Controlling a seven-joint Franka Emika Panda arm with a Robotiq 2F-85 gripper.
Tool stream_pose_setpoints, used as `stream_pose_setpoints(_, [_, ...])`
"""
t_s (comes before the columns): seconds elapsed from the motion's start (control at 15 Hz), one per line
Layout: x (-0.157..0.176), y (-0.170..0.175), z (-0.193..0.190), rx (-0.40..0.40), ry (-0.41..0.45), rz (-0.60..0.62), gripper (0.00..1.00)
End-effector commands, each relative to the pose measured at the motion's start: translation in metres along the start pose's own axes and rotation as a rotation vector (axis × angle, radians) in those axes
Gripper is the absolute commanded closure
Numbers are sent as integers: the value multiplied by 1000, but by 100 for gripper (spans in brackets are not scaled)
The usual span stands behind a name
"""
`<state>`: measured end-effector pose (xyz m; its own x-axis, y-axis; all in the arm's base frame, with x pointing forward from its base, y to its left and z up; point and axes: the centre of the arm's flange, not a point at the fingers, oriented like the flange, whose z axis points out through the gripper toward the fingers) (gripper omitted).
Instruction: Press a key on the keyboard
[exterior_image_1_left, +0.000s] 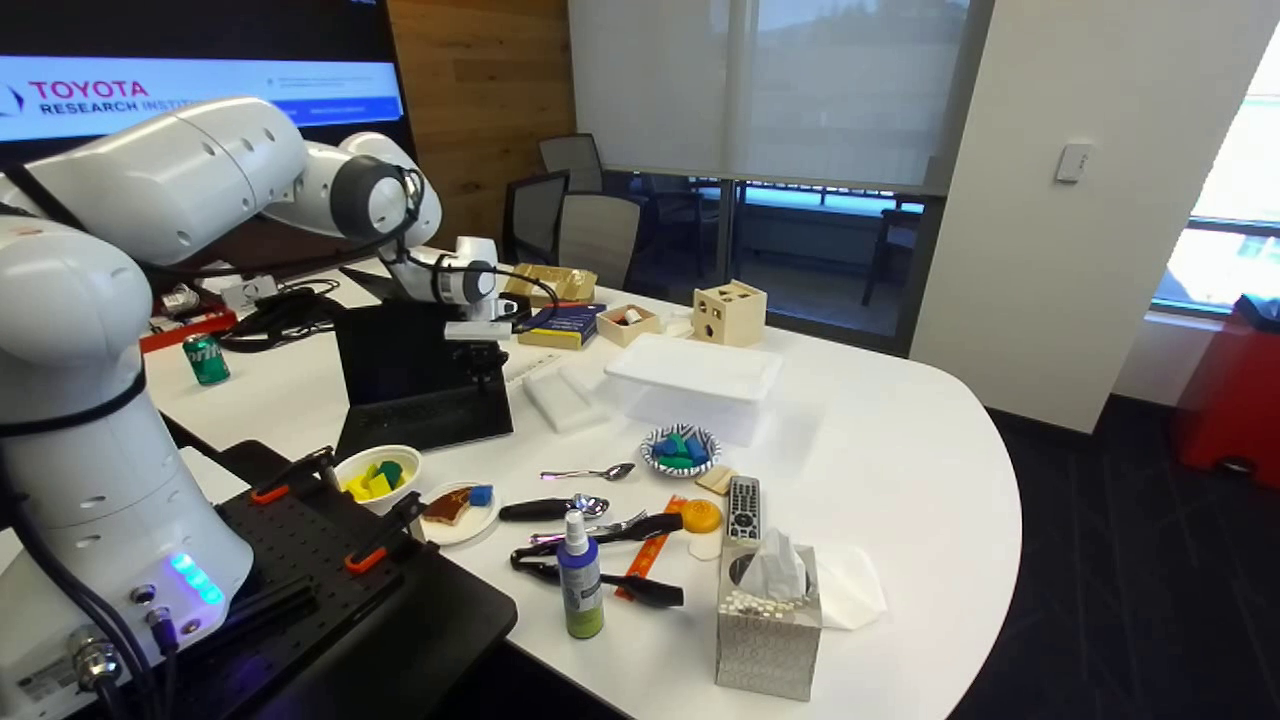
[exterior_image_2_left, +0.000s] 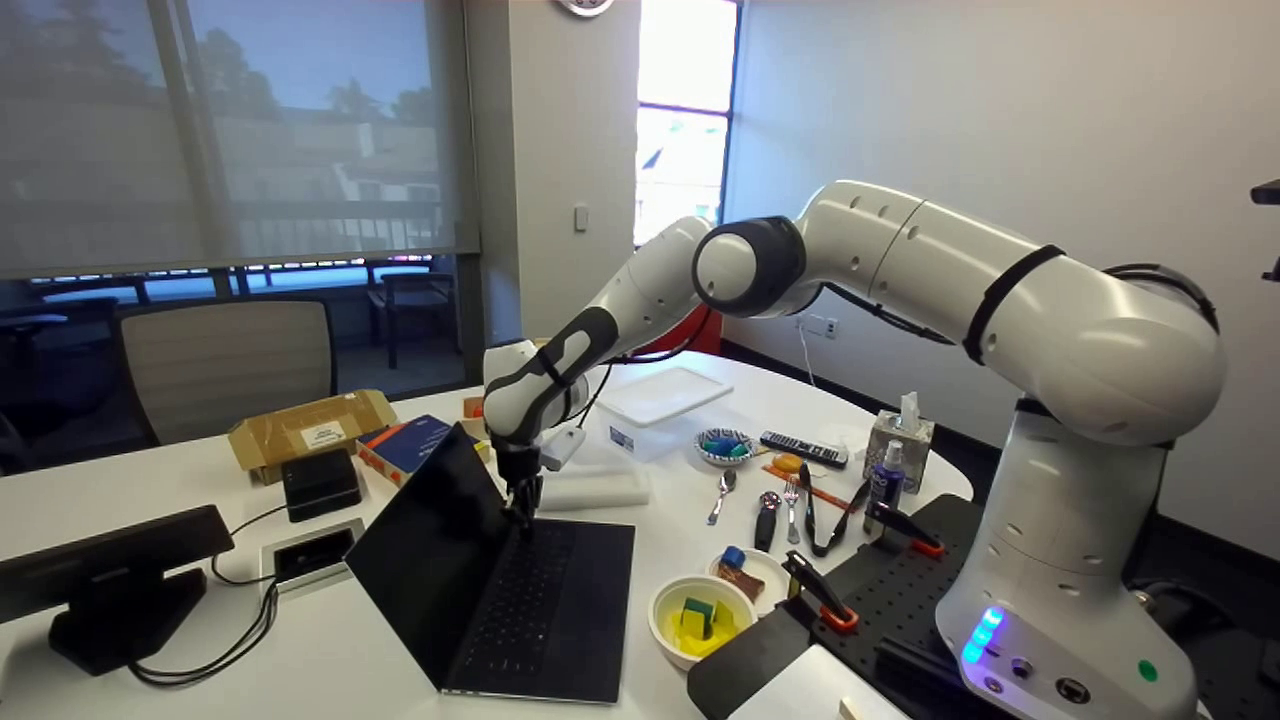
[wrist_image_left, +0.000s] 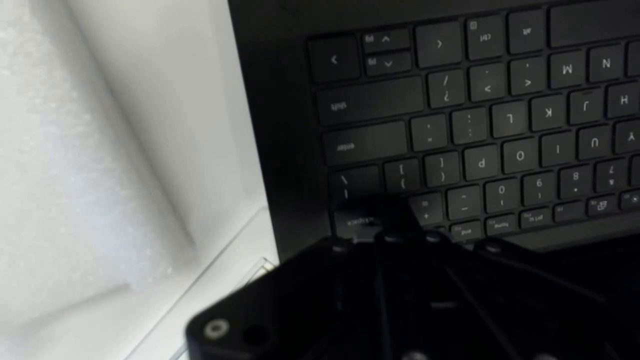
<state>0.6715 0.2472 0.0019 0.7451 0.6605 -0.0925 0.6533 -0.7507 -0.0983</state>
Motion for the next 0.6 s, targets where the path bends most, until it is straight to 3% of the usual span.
stream_pose_setpoints(0.0, [15,8,5,30,-10,-14,100])
stream_pose_setpoints(0.53, [-22,14,-54,24,-9,76,100])
